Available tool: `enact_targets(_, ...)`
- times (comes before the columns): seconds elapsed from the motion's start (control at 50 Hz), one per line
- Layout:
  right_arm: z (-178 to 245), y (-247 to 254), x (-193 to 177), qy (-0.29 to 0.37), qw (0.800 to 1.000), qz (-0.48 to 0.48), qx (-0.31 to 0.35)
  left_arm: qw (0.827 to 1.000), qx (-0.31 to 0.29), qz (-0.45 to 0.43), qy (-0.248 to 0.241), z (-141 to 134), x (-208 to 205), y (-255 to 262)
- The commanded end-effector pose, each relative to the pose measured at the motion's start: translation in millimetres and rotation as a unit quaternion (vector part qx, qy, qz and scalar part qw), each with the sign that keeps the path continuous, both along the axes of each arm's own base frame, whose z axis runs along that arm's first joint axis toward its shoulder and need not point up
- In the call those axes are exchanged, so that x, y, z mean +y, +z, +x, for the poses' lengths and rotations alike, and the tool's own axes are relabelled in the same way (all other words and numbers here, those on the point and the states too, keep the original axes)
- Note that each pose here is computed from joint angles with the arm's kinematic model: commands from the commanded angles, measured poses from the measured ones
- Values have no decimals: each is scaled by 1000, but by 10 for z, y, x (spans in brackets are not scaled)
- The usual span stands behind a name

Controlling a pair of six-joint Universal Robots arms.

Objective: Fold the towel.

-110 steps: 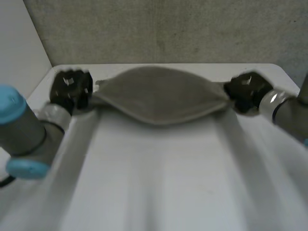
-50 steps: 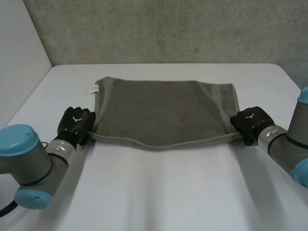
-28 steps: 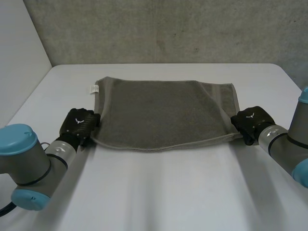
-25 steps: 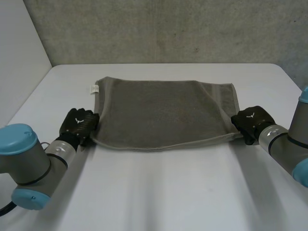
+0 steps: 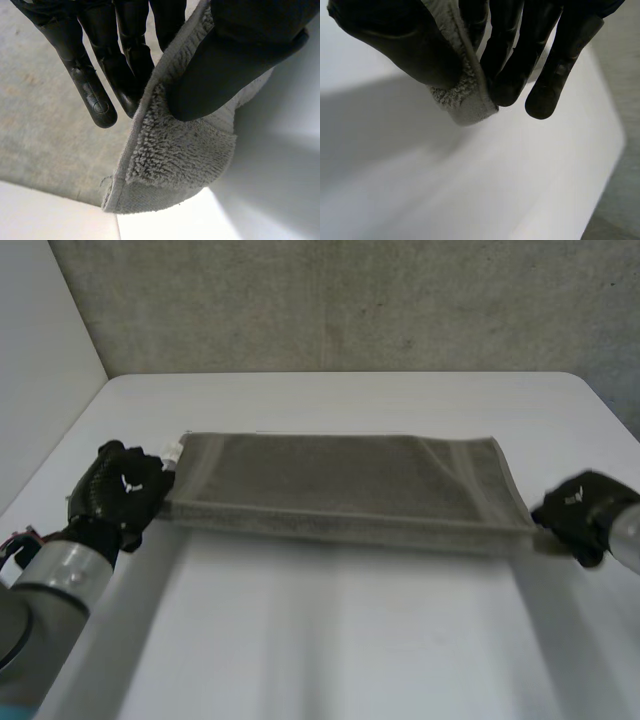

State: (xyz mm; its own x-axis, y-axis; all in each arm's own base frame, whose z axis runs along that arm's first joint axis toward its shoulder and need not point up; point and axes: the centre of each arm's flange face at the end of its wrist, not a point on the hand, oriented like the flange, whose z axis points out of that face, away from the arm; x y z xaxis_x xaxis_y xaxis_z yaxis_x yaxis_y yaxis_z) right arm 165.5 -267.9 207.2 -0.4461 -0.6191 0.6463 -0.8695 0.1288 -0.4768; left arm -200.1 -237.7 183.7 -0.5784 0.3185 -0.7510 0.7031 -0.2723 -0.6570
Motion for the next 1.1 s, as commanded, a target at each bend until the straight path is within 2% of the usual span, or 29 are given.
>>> enact_targets(0.02,-229,235,262,49,995,58,63,990,-30,129,-46,73,429,-16)
enact_targets(0.1,-210,323,169,61,997,33,32,985,-18,163,-44,153,373,-3)
enact_targets(0.14,-186,341,131,62,998,26,20,986,-4,158,-51,163,189,3)
enact_targets(0.2,-146,299,-7,41,999,24,-12,985,5,163,-51,153,79,-57)
enact_targets(0.24,-50,235,-201,28,999,10,-43,986,25,157,-57,66,-146,-99)
enact_targets(0.32,107,189,-408,24,998,-18,-61,985,56,151,-63,-74,-361,-107)
enact_targets(0.4,253,71,-748,-7,996,-57,-71,983,102,144,-39,-201,-777,-207)
enact_targets(0.42,253,70,-749,-7,996,-57,-71,983,102,144,-39,-201,-778,-207)
enact_targets(0.46,278,38,-861,-17,994,-70,-78,983,127,127,-23,-301,-1034,-260)
enact_targets(0.5,324,-35,-1082,-31,990,-94,-97,985,136,109,-16,-353,-1168,-256)
enact_targets(0.6,474,-136,-1311,-29,983,-129,-126,986,153,65,7,-433,-1517,-280)
enact_targets(0.72,526,-284,-1551,-54,976,-173,-124,986,161,34,-6,-629,-1823,-358)
enact_targets(0.96,556,-436,-1567,-86,975,-173,-108,986,158,45,-15,-760,-1861,-573)
enact_targets(1.1,529,-51,-1459,-95,966,-197,-138,986,161,34,-8,-733,-1805,-365)
